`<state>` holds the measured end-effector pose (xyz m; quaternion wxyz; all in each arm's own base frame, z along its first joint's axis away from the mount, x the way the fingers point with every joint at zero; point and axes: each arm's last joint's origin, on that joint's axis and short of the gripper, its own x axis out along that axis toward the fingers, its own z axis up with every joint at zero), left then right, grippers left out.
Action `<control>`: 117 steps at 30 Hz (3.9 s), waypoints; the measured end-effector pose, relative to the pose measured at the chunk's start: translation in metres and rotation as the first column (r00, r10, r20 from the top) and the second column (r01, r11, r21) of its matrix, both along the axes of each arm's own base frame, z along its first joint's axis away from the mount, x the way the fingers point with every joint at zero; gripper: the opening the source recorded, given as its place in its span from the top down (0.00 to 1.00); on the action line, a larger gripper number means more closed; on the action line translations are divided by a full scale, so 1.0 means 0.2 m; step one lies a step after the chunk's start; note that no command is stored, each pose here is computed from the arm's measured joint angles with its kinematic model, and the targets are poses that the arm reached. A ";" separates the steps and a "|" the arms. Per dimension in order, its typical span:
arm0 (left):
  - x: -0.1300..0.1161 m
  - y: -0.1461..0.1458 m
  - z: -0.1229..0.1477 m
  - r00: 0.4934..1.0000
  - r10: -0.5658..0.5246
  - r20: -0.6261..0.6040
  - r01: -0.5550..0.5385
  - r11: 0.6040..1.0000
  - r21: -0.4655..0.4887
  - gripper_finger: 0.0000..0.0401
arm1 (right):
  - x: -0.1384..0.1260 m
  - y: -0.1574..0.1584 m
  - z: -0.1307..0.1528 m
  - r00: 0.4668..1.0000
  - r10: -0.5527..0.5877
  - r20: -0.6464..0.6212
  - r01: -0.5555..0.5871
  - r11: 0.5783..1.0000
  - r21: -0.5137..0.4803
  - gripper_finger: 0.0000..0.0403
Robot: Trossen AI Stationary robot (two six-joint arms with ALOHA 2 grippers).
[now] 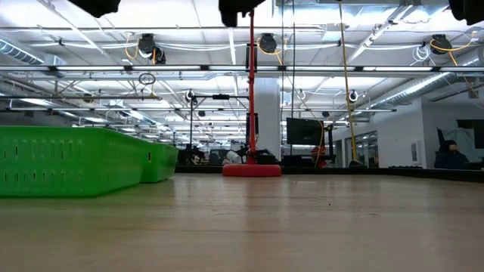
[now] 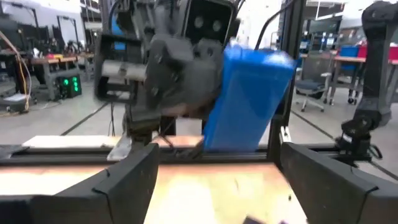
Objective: Pick & Place Office items
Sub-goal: Put the top blue digital timer into the bottom green bin
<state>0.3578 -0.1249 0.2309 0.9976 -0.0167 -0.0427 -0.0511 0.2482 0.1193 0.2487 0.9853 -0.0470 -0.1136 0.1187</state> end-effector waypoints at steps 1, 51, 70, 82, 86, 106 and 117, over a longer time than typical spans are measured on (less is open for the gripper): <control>0.01 -0.01 0.01 1.000 -0.002 0.009 0.002 1.000 0.001 0.16 | 0.00 0.00 0.00 1.000 0.000 0.000 0.000 1.000 0.000 0.63; 0.21 -0.07 0.01 1.000 0.023 0.013 -0.024 0.999 0.043 0.56 | 0.00 0.00 -0.02 0.997 -0.034 -0.066 0.036 0.999 0.032 0.53; 0.01 -0.09 0.15 0.990 0.033 -0.136 -0.030 0.999 0.019 0.61 | -0.20 -0.05 0.13 0.984 -0.060 -0.169 0.064 0.998 0.021 0.33; -0.49 -0.05 0.07 0.953 0.272 -0.131 -0.279 0.960 -0.033 0.59 | -0.23 -0.07 0.15 0.984 -0.082 -0.157 0.075 0.996 -0.050 0.34; -0.65 -0.04 0.01 0.939 0.313 -0.142 -0.321 0.946 -0.038 0.61 | -0.23 -0.09 0.15 0.981 -0.117 -0.158 0.108 0.992 -0.059 0.34; -0.98 0.07 -0.38 0.887 0.295 -0.354 -0.389 0.891 -0.232 0.58 | -0.21 -0.11 0.14 0.974 -0.136 -0.183 0.132 0.991 -0.036 0.34; -0.99 0.06 -0.40 0.891 0.168 -0.422 -0.297 0.918 -0.263 0.64 | -0.21 -0.12 0.14 0.973 -0.141 -0.185 0.137 0.990 -0.036 0.34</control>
